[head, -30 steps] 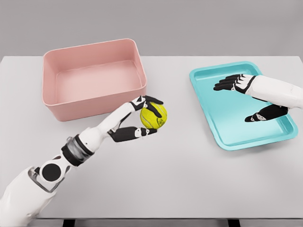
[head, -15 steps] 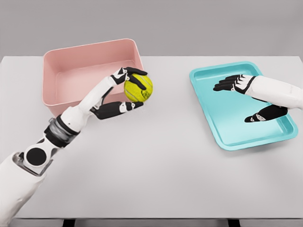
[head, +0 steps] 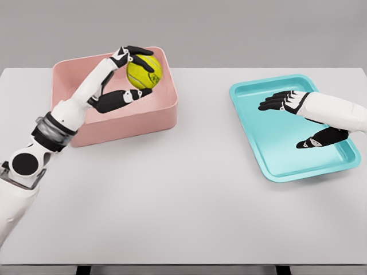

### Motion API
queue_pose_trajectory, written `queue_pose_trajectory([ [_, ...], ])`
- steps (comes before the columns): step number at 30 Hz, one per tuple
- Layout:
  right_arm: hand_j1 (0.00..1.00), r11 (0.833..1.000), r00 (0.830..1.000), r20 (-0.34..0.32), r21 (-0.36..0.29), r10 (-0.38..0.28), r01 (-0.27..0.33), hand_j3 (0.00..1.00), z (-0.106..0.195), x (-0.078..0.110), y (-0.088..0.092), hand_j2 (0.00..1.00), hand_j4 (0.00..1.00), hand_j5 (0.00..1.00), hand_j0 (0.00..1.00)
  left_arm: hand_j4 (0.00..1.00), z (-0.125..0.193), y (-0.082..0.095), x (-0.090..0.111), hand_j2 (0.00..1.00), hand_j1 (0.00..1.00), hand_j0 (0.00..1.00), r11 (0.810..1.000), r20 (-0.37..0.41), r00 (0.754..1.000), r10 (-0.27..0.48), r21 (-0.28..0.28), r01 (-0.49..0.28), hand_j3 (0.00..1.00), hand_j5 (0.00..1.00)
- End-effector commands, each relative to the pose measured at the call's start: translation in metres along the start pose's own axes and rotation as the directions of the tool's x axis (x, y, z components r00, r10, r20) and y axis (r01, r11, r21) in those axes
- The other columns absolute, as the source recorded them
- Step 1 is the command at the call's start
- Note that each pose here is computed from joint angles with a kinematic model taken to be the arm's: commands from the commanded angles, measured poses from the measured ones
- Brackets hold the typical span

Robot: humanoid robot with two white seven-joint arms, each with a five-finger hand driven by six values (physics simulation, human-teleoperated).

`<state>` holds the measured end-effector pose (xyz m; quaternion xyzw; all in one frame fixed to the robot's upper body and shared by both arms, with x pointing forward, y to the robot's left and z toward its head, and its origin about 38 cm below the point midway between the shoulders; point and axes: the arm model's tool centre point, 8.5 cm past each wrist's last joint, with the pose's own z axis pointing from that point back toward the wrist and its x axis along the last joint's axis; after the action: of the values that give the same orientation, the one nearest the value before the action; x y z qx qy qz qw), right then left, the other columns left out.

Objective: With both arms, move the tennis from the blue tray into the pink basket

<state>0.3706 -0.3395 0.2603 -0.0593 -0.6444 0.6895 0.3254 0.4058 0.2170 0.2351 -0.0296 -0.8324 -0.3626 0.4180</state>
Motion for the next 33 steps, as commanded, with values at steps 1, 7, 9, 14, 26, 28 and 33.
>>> queue_pose_trajectory([
  [1,1.0,1.0,1.0,0.002,-0.003,-0.008,0.008,1.0,0.0,0.0,0.0,1.0,1.0,1.0,1.0,0.46,0.005,0.006,-0.017,0.46,0.46,0.46,1.0,-0.077,0.997,0.005,0.013,-0.004,0.46,0.46],
  [7,1.0,1.0,1.0,0.003,-0.004,-0.008,0.008,1.0,-0.001,0.0,0.0,1.0,1.0,1.0,1.0,0.46,0.004,0.016,-0.031,0.46,0.46,0.46,1.0,-0.131,0.991,-0.007,0.024,0.01,0.46,0.46],
  [9,1.0,1.0,1.0,0.002,-0.006,-0.006,0.006,1.0,0.0,0.0,-0.001,1.0,1.0,1.0,1.0,0.46,0.006,0.022,-0.037,0.46,0.46,0.46,0.999,-0.154,0.988,-0.019,0.025,0.023,0.46,0.46],
  [14,1.0,1.0,1.0,0.001,-0.005,-0.005,0.005,1.0,0.0,0.0,-0.001,1.0,1.0,1.0,1.0,0.46,0.011,0.032,-0.054,0.46,0.46,0.46,0.999,-0.224,0.974,-0.021,0.035,0.03,0.46,0.46],
  [26,1.0,1.0,1.0,0.002,-0.005,-0.007,0.007,1.0,0.0,0.0,0.0,1.0,1.0,1.0,1.0,1.0,0.016,0.042,-0.06,1.0,1.0,1.0,0.998,-0.242,0.969,-0.041,0.034,0.05,1.0,1.0],
  [28,1.0,1.0,1.0,0.004,-0.002,-0.01,0.01,1.0,-0.001,0.0,0.001,1.0,1.0,1.0,1.0,1.0,0.016,0.043,-0.058,1.0,1.0,1.0,0.998,-0.236,0.971,-0.042,0.035,0.052,1.0,1.0],
  [33,1.0,1.0,1.0,0.003,-0.003,-0.009,0.009,1.0,-0.001,0.0,0.001,1.0,1.0,1.0,1.0,1.0,0.026,0.058,-0.017,1.0,1.0,1.0,0.994,-0.022,0.994,-0.107,-0.016,0.107,1.0,1.0],
])
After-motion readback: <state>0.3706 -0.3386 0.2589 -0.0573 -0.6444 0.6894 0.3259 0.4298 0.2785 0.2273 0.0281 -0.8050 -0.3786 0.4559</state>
